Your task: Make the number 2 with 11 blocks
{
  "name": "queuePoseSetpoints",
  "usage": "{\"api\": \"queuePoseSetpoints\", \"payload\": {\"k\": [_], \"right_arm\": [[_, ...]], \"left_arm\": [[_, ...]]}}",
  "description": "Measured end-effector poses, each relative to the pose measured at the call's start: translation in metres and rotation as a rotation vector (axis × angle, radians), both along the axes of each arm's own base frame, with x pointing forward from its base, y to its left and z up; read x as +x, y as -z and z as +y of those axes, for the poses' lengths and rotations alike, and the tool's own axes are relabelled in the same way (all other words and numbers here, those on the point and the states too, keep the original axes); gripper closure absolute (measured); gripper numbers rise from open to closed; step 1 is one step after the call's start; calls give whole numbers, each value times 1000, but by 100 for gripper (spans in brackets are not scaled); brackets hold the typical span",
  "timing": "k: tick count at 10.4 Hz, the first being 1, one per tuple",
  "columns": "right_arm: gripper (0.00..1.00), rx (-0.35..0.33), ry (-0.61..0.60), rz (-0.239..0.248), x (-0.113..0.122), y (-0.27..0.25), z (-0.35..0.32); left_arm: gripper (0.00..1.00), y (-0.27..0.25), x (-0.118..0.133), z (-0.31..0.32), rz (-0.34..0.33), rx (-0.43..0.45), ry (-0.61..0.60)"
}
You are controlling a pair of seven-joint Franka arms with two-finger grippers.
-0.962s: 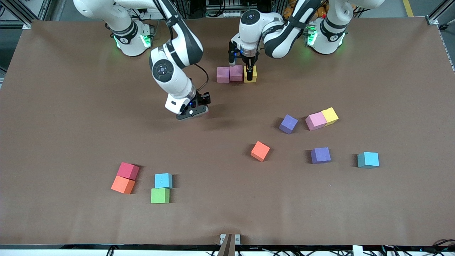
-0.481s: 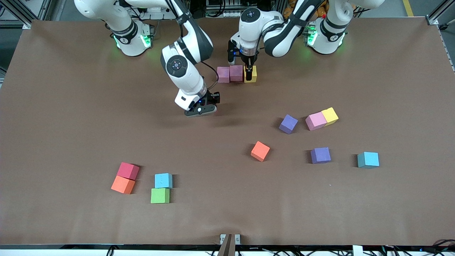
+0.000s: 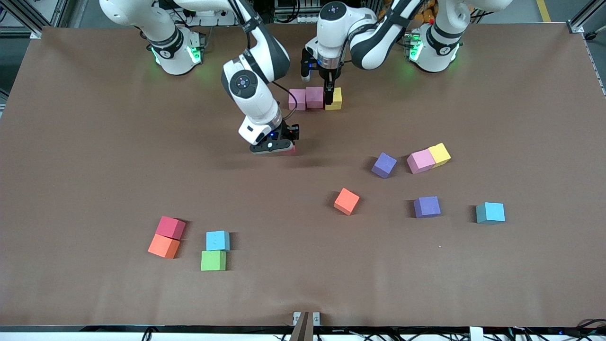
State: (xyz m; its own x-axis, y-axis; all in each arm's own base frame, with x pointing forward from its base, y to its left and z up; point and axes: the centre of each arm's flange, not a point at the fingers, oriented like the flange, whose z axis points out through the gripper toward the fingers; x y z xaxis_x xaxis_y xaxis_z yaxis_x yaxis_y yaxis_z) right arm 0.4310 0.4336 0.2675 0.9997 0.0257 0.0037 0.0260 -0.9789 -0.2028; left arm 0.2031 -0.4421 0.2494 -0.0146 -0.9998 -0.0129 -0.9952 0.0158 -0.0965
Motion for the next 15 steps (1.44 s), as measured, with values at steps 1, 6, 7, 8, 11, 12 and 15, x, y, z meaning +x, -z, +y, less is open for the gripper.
{"api": "queuePoseSetpoints", "payload": {"k": [1,6,7,8,11,12,15], "right_arm": [[47,1,13,0,-1,0,4],[47,12,110,9,-23,-1,34],[47,14,106,9,-34,-1,47],[47,14,95,7,-46,0,60],[47,10,58,-13,-68,13,99],[47,16,58,-31,-70,18,109],[47,44,56,-84,-78,38,127]], "left_arm": [[0,-11,4,2,-8,2,-33],[0,-76,66,42,-14,53,-332],[0,-91,87,52,-20,63,-389],[0,-106,113,67,-26,65,-456],[0,-138,199,133,-41,31,-638],[0,-142,224,156,-38,22,-674],[0,-118,274,189,37,11,-742]]}}
